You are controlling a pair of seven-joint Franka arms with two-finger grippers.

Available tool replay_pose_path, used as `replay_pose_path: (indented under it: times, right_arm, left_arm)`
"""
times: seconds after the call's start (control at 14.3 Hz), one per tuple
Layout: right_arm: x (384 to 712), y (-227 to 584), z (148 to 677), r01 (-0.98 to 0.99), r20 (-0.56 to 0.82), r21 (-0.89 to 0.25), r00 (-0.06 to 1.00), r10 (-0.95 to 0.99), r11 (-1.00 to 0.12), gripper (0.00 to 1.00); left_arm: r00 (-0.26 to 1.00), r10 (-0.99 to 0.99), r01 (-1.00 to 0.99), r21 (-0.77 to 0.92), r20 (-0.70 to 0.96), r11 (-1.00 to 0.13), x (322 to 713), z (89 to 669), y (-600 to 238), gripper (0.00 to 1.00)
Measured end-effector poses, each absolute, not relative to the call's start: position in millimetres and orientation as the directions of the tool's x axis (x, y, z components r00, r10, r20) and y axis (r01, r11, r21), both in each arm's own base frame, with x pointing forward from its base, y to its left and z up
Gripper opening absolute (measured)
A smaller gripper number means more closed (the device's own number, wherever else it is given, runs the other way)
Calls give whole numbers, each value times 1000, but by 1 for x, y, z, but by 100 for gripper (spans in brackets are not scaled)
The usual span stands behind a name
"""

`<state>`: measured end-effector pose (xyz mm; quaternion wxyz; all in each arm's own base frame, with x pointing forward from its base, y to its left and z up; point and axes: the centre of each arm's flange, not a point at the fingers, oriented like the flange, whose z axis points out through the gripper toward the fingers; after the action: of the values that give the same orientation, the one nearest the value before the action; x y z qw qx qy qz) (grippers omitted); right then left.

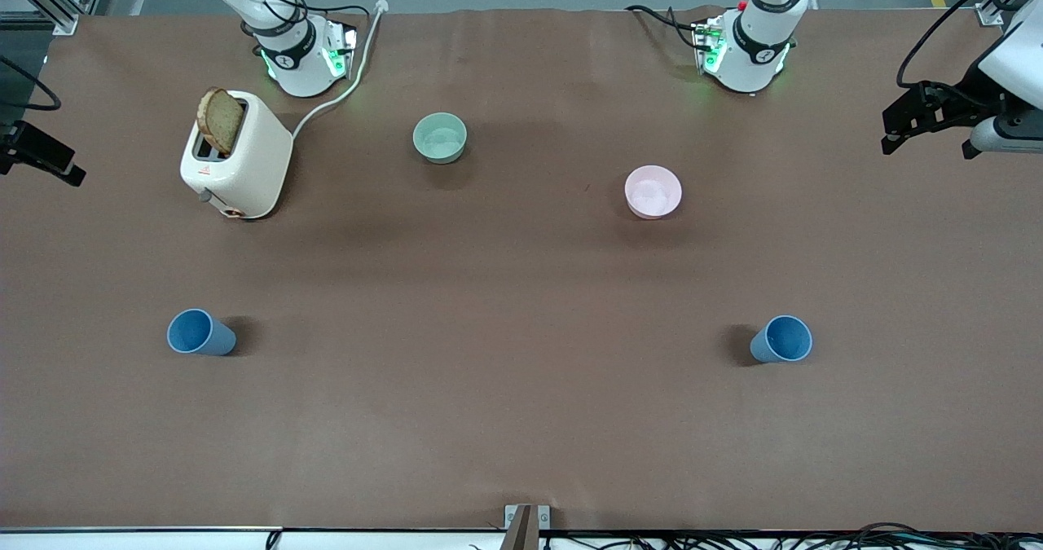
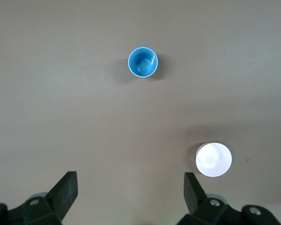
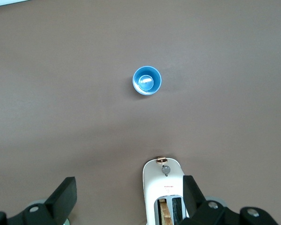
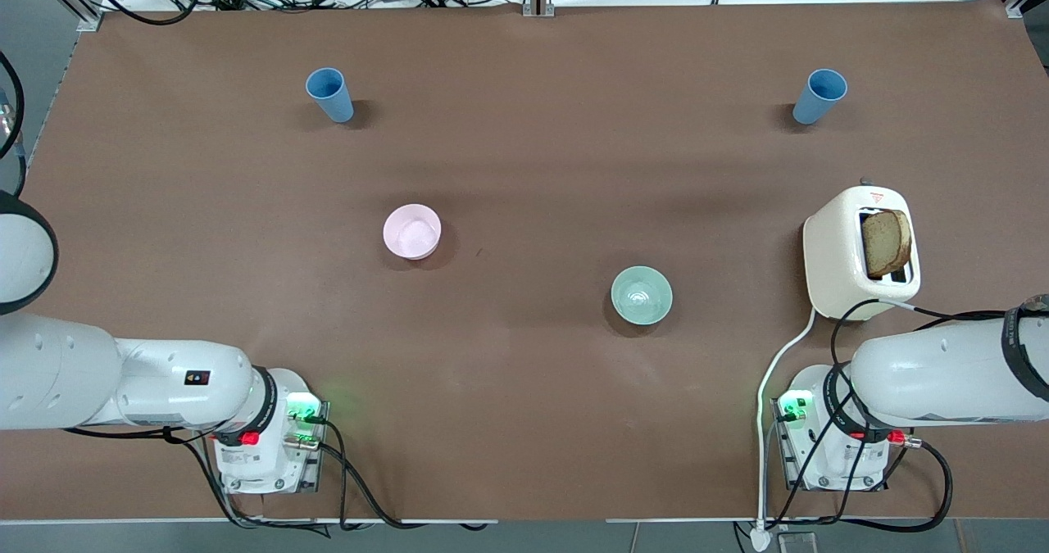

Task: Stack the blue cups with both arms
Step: 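Reach the right gripper and the left gripper toward the blue cups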

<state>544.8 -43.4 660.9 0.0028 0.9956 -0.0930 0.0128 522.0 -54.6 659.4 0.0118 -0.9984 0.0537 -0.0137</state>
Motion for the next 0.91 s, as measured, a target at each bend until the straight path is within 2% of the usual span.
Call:
replay_pose_path:
  times: [0.49,0.7,0.91]
  right_arm:
    - [545,-44,659,-187,18,4,982,-187,-982,100]
    - [544,-44,657,-187,6,6,982,-187,-982,100]
    - [555,-46,640,-188,-17,10,982,-188,-982,100]
  left_arm:
    - [996,-92,-91,-24,23,-996,527,656,-46,100]
    - [998,-42,-41,-20,47,-999,559,628,-19,100]
    - [998,14,15,-12,58,-1000,603,556,-11,100]
